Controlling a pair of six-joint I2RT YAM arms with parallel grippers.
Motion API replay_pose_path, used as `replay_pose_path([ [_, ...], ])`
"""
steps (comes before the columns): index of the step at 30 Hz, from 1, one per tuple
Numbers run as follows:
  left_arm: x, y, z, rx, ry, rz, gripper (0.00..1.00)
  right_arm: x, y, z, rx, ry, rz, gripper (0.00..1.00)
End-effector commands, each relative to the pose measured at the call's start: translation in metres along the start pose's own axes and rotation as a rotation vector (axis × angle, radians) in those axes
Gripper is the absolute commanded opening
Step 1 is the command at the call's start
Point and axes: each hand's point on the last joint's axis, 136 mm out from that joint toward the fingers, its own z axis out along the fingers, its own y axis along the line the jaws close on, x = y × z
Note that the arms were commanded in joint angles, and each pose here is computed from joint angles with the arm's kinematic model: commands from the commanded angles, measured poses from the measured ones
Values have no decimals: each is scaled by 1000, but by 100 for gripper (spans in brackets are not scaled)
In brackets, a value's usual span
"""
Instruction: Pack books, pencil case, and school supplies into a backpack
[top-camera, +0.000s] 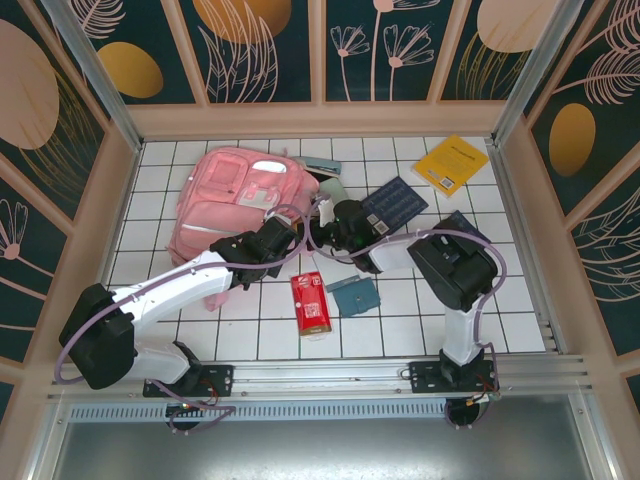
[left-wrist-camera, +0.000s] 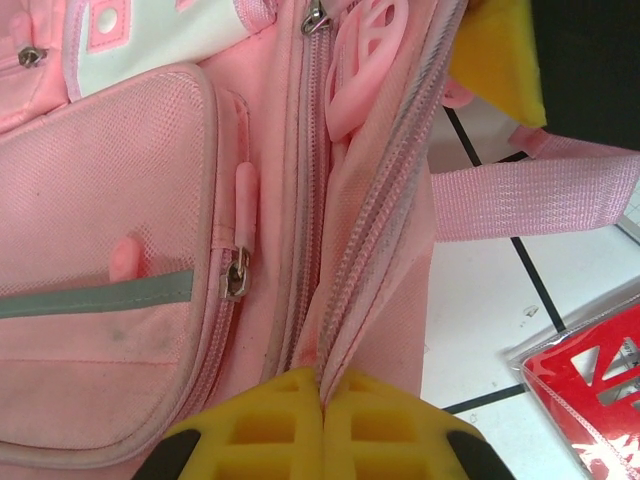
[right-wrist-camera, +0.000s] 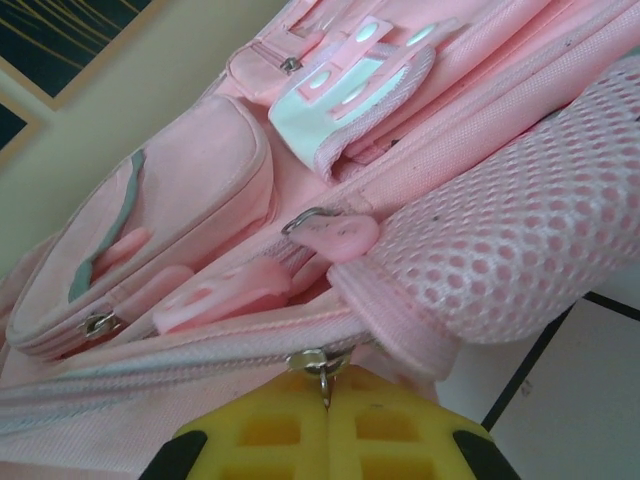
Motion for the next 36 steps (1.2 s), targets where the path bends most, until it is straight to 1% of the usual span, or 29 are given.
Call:
replay_pose_path([
  [1,-33,-8,-5,32,-104,-102,0,-10,22,-13,-25,-42,-69,0],
  [5,-33,-18,4,60,-94,-116,0,-7,43,-21,-61,-41,-104,0],
  [10,-36,-24,11,77,-96,-145,1,-1,56,-25,-94,-23,-114,0],
  [11,-36,-25,9,90,-98,-155,17,1,54,-24,-85,-21,-115,0],
  [12,-38,-27,7,107,-102,-164,30,2,51,-24,-75,-20,-117,0],
  [13,-42,-26,4,122,-116,-186,39,4,48,-23,-65,-16,-118,0],
  [14,-46,-25,-1,141,-129,-206,44,6,44,-23,-54,-16,-114,0],
  [15,-50,-23,-5,159,-141,-228,46,7,42,-23,-53,-15,-110,0],
  [17,-59,-15,-13,208,-164,-292,46,8,38,-23,-54,-19,-99,0],
  [19,-81,-2,-24,253,-215,-369,46,9,39,-24,-63,-24,-99,0],
  [22,-92,19,-16,265,-223,-446,45,10,39,-24,-70,-27,-102,0],
  [24,-99,24,-5,257,-214,-455,45,11,39,-23,-71,-24,-102,0],
  [29,-123,8,31,280,-185,-416,43,12,37,-22,-67,-21,-102,0],
  [32,-133,-1,58,293,-147,-408,40,12,38,-22,-71,-24,-100,0],
  [36,-133,-8,98,254,-71,-395,41,14,38,-21,-76,-22,-96,0],
])
